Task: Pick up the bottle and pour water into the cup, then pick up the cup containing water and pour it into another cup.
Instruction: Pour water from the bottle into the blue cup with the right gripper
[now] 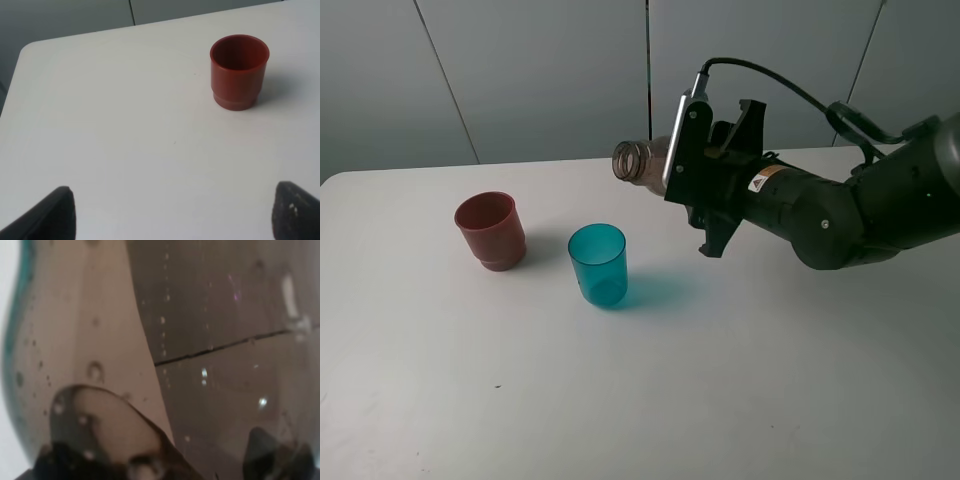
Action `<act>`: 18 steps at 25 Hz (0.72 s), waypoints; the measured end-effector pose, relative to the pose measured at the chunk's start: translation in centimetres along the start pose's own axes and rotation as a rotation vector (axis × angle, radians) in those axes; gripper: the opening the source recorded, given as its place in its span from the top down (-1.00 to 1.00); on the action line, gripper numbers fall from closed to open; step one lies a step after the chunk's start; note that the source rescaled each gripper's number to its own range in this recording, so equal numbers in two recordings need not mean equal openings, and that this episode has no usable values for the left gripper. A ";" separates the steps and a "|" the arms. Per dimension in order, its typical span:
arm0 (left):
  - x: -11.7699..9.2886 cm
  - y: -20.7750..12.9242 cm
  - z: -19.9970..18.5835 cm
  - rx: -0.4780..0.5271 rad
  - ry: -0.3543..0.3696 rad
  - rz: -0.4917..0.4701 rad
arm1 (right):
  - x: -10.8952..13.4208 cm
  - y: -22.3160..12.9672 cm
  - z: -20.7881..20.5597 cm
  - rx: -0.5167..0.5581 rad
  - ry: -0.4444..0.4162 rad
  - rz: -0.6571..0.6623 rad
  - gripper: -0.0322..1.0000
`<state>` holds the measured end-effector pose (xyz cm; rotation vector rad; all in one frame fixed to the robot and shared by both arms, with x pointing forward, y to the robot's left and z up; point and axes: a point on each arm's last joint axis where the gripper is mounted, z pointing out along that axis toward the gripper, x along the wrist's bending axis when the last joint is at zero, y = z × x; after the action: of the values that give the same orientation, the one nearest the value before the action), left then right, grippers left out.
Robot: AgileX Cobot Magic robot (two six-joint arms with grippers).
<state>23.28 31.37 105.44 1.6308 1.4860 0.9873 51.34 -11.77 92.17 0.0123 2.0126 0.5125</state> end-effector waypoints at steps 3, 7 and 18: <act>0.0 0.0 0.0 0.000 0.000 0.000 | 0.2 0.0 0.6 0.013 0.002 -0.035 0.89; 0.0 0.0 0.0 0.000 0.000 0.002 | 0.2 0.1 1.5 0.017 0.005 -0.083 0.89; 0.0 0.0 0.0 0.000 0.000 0.002 | 0.8 0.1 2.6 0.023 0.022 -0.264 0.89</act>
<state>23.28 31.37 105.44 1.6327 1.4846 0.9885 53.11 -10.58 90.57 -0.2430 2.0031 0.3224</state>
